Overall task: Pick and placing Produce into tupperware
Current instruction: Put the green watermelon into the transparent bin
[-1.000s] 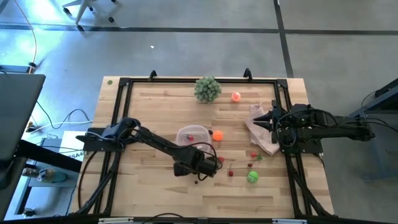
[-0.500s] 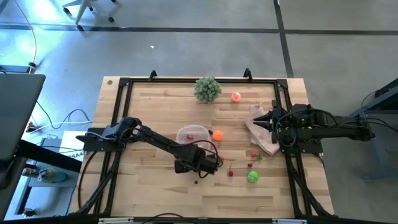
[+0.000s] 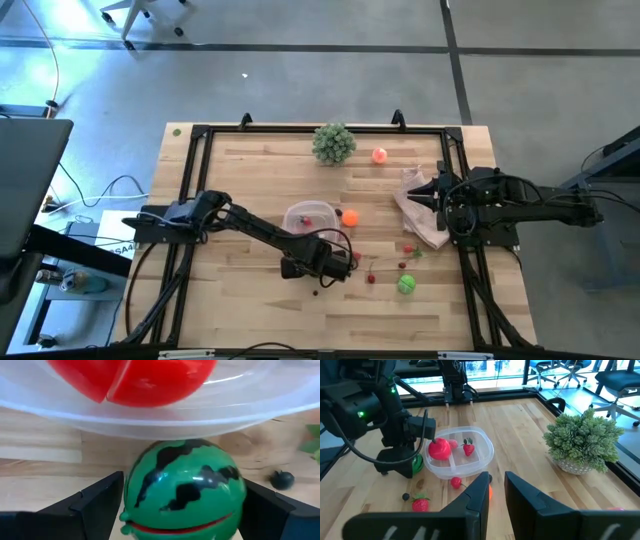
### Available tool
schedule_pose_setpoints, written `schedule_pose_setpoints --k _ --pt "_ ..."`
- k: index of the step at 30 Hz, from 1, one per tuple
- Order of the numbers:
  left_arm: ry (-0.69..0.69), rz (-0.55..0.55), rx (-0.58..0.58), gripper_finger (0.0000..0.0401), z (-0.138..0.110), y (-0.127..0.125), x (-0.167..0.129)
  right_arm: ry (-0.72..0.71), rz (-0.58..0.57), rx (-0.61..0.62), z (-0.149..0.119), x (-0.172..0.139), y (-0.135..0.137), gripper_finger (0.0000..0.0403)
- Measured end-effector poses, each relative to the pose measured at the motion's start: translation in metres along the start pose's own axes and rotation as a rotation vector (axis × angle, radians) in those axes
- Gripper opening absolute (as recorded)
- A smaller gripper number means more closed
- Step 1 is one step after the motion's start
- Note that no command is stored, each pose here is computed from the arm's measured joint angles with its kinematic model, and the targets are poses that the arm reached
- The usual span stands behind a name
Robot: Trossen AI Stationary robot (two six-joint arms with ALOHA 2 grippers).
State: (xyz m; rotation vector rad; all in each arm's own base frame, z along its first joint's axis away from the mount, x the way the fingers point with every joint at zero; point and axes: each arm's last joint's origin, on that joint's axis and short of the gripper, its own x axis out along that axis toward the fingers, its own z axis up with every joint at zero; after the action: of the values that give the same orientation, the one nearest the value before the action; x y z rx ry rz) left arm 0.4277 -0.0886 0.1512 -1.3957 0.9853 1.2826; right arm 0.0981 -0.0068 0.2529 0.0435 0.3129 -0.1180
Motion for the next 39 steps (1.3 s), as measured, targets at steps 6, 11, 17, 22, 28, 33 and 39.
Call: schedule_pose_setpoints --k 6,11,17,22,28,33,39 --pt "0.007 0.002 0.005 0.0321 -0.0004 0.0001 -0.0003 0.0 0.0 0.0 0.0 0.0 0.0 0.0052" --pt "0.006 0.002 0.02 0.0321 0.0 0.0 -0.0003 0.0 0.0 0.0 0.0 0.0 0.0 0.0052" --pt "0.009 0.014 0.022 0.0321 -0.0007 -0.0001 0.0055 0.0 0.0 0.0 0.0 0.0 0.0 0.0052" --pt "0.018 0.018 0.03 0.0321 -0.0016 -0.0008 0.0088 0.0 0.0 0.0 0.0 0.0 0.0 0.0052" --pt "0.019 0.026 0.057 0.0301 -0.0014 -0.0001 0.0088 0.0 0.0 0.0 0.0 0.0 0.0 0.0052" --pt "0.022 0.043 0.057 0.0266 -0.0012 0.0014 0.0092 0.0 0.0 0.0 0.0 0.0 0.0 0.0052" --pt "0.027 0.045 0.057 0.0296 -0.0013 0.0013 0.0095 0.0 0.0 0.0 0.0 0.0 0.0 0.0052"
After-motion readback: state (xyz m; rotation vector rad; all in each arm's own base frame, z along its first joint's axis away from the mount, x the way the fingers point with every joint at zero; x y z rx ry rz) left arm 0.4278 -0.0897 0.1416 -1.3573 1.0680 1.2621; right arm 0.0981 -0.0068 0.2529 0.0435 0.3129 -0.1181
